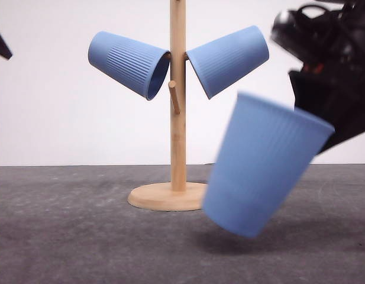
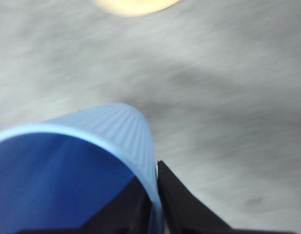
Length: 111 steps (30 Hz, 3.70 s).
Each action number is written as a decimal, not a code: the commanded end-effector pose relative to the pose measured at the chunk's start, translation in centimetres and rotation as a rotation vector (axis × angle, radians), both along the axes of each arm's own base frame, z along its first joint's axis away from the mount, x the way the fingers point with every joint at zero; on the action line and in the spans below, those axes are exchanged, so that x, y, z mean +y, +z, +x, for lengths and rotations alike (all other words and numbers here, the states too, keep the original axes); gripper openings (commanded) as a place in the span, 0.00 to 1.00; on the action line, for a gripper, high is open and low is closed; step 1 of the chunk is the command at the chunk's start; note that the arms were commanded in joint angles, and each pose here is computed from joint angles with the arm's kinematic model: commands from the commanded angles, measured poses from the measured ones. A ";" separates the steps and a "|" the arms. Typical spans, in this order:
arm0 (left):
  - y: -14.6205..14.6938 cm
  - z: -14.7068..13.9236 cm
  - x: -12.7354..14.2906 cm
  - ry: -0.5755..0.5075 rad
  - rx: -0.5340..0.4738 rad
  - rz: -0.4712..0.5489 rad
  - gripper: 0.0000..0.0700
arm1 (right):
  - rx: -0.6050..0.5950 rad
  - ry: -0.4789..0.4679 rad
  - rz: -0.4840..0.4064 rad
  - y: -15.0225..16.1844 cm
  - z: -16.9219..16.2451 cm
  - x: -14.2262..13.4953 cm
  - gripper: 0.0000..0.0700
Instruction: Place three cups
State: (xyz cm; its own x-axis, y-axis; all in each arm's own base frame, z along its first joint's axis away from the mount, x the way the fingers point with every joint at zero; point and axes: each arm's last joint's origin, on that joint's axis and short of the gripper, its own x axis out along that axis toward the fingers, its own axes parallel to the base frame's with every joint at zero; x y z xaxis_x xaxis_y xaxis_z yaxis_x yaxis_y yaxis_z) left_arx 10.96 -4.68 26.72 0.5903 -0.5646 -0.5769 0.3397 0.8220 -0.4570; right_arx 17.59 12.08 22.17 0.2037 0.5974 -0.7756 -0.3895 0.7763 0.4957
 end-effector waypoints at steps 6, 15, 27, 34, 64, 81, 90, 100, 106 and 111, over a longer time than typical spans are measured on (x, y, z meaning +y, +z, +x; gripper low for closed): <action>-0.4 0.3 -1.2 -0.235 0.111 -0.115 0.74 | 0.099 0.162 0.201 0.6 -0.5 0.8 0.00; -1.6 2.7 -4.2 -0.528 0.220 -0.252 0.85 | 0.161 0.312 0.348 1.1 -1.3 2.0 0.00; -2.4 4.1 -9.2 -0.857 0.126 -0.347 1.00 | 0.194 0.387 0.441 1.5 -1.5 2.4 0.00; -3.3 3.4 -11.6 -0.968 0.153 -0.344 1.00 | 0.205 0.409 0.485 1.8 -1.5 2.5 0.00; -3.3 1.9 -13.8 -1.084 0.122 -0.349 0.67 | 0.240 0.498 0.534 2.0 -2.2 3.3 0.00; -3.2 1.9 -13.8 -1.083 0.129 -0.353 0.50 | 0.246 0.501 0.549 2.0 -2.1 3.1 0.15; -3.3 1.9 -13.7 -1.059 0.162 -0.356 0.50 | 0.198 0.383 0.562 2.1 -0.3 1.0 0.42; -3.4 2.5 -13.6 -0.827 0.277 -0.323 0.50 | 0.074 0.179 0.584 2.4 2.0 -4.1 0.42; -3.5 3.3 -13.2 -0.608 0.452 -0.363 0.50 | 0.013 0.090 0.582 2.4 2.6 -6.6 0.42; -3.6 4.3 -12.5 -0.388 0.564 -0.408 0.50 | -0.023 0.071 0.575 2.4 2.8 -7.4 0.42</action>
State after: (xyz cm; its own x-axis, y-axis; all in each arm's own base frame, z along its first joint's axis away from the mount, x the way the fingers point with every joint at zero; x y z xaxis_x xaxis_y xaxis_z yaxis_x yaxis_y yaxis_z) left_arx 15.05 -16.94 23.07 -0.0175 -0.8994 -0.4367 0.2922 0.4131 -0.8625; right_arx 20.22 4.72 24.36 0.1598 0.9332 -0.3219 -0.4106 0.3594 0.8380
